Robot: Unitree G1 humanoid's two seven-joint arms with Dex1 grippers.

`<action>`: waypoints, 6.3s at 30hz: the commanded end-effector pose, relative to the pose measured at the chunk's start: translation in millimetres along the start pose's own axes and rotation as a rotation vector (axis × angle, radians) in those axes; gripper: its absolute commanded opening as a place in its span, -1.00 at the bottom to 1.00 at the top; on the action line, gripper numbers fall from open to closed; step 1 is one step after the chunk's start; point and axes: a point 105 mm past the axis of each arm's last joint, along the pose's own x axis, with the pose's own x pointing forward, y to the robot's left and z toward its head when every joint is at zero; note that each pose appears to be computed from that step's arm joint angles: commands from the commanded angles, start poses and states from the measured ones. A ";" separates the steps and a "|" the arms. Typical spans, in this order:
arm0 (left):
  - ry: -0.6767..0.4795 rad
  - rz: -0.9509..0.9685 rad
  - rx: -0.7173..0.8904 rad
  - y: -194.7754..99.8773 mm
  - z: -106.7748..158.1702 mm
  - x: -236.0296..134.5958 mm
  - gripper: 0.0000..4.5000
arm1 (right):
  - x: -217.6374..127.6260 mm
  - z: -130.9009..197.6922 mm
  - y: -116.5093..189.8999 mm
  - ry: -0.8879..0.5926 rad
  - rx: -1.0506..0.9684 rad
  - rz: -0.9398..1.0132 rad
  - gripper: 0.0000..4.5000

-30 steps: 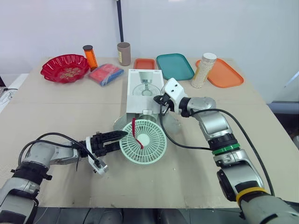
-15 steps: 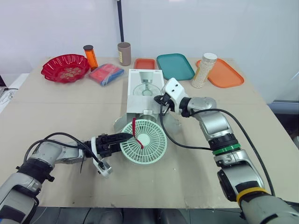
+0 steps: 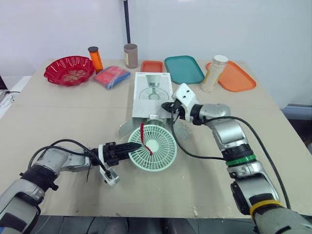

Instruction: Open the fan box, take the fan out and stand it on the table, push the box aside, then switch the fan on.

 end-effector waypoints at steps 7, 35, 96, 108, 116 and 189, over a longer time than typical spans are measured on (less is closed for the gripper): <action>0.039 0.064 -0.029 12.7 -9.3 3.3 0.01 | -71.6 46.4 22.8 -0.258 -0.162 0.172 0.51; 0.044 0.080 -0.354 64.0 21.2 -23.5 0.01 | -109.8 2.4 45.8 -0.090 -0.155 0.346 0.98; 0.662 0.218 -1.170 183.0 0.5 -124.0 0.01 | -59.1 7.1 60.1 -0.207 -0.192 0.545 0.98; 0.870 0.290 -1.100 177.6 -31.5 -184.7 0.01 | -57.2 20.2 63.3 -0.252 -0.176 0.550 0.98; 0.953 0.351 -1.100 168.6 -52.5 -213.1 0.01 | -56.7 18.4 63.5 -0.241 -0.172 0.532 0.98; 0.581 0.236 -1.734 60.7 30.3 -87.2 0.98 | -66.3 41.6 57.1 -0.136 -0.113 0.218 1.00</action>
